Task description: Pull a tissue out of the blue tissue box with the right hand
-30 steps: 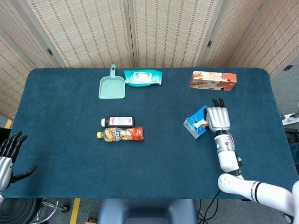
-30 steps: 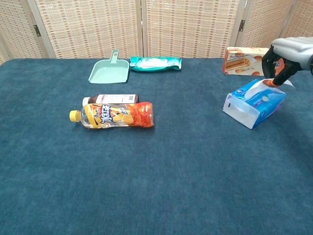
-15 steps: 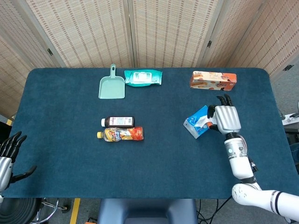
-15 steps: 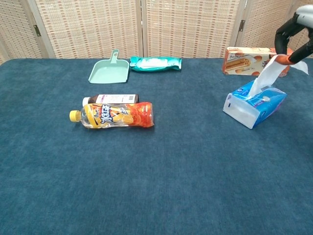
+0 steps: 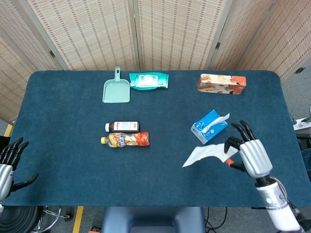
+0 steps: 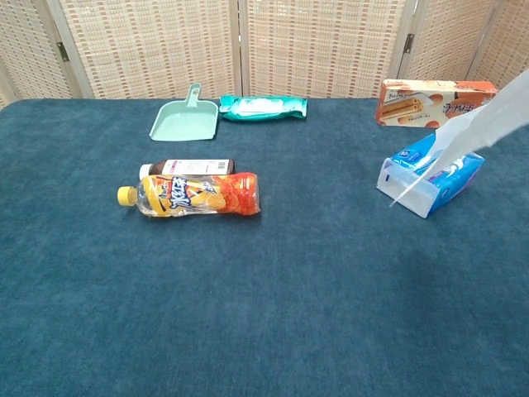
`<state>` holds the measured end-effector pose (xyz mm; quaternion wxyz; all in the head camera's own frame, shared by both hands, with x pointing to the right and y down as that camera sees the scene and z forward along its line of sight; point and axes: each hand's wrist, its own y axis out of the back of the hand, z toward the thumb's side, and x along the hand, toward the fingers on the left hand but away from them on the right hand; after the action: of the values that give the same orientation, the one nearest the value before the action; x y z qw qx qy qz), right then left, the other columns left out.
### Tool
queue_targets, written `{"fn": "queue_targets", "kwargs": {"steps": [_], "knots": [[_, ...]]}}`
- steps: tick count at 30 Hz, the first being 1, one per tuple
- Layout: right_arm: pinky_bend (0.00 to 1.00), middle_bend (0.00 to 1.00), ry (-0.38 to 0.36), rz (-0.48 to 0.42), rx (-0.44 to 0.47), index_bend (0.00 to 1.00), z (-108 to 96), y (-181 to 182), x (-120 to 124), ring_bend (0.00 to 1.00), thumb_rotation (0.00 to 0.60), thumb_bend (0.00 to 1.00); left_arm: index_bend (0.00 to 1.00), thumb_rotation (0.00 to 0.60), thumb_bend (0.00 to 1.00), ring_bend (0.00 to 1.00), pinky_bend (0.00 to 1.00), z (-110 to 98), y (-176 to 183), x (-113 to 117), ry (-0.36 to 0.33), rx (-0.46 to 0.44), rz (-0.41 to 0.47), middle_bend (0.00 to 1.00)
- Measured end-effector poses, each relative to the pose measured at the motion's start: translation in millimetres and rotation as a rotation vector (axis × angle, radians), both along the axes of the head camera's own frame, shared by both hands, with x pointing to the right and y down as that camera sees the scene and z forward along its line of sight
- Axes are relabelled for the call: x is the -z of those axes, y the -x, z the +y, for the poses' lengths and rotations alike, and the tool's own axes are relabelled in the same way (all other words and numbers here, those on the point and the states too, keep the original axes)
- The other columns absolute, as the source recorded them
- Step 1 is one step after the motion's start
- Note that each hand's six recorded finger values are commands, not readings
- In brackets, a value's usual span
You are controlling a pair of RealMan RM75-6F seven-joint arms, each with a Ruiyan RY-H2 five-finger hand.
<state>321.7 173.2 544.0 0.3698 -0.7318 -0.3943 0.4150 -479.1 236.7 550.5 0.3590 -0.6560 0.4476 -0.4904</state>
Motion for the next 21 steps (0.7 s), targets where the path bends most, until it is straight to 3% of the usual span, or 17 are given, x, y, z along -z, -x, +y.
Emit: {"fn": "queue_targets", "kwargs": {"steps": [3, 6, 13, 14, 17, 19, 21], "knots": [[0.00, 0.53, 0.041, 0.021, 0.014, 0.64, 29, -11, -4, 0.12, 0.600, 0.42, 0.00, 0.600, 0.26, 0.00, 0.12, 0, 0, 0, 0.000, 0.000, -0.002, 0.00], [0.00, 0.52, 0.060, 0.045, 0.021, 0.64, 41, -17, -14, 0.12, 0.600, 0.42, 0.00, 0.600, 0.26, 0.00, 0.12, 0, -1, 0, 0.000, -0.003, -0.004, 0.00], [0.00, 0.42, 0.075, 0.110, 0.005, 0.59, 48, -25, -34, 0.07, 0.600, 0.41, 0.00, 0.600, 0.26, 0.00, 0.12, 1, -2, -2, 0.004, -0.008, -0.011, 0.00], [0.00, 0.39, 0.075, 0.114, 0.003, 0.56, 48, -26, -35, 0.06, 0.600, 0.41, 0.00, 0.600, 0.26, 0.00, 0.12, 1, -2, -2, 0.004, -0.008, -0.011, 0.00], [0.00, 0.24, 0.081, 0.121, -0.002, 0.34, 49, -27, -38, 0.01, 0.600, 0.35, 0.00, 0.600, 0.26, 0.00, 0.12, 1, -2, -3, 0.008, -0.010, -0.016, 0.00], [0.00, 0.08, 0.099, 0.124, -0.010, 0.11, 50, -31, -42, 0.00, 0.600, 0.24, 0.00, 0.600, 0.26, 0.00, 0.12, 2, -3, -5, 0.011, -0.015, -0.022, 0.00], [0.00, 0.00, 0.133, 0.148, -0.014, 0.00, 53, -36, -49, 0.00, 0.600, 0.17, 0.00, 0.600, 0.26, 0.00, 0.12, 3, -5, -6, 0.013, -0.020, -0.027, 0.00]]}}
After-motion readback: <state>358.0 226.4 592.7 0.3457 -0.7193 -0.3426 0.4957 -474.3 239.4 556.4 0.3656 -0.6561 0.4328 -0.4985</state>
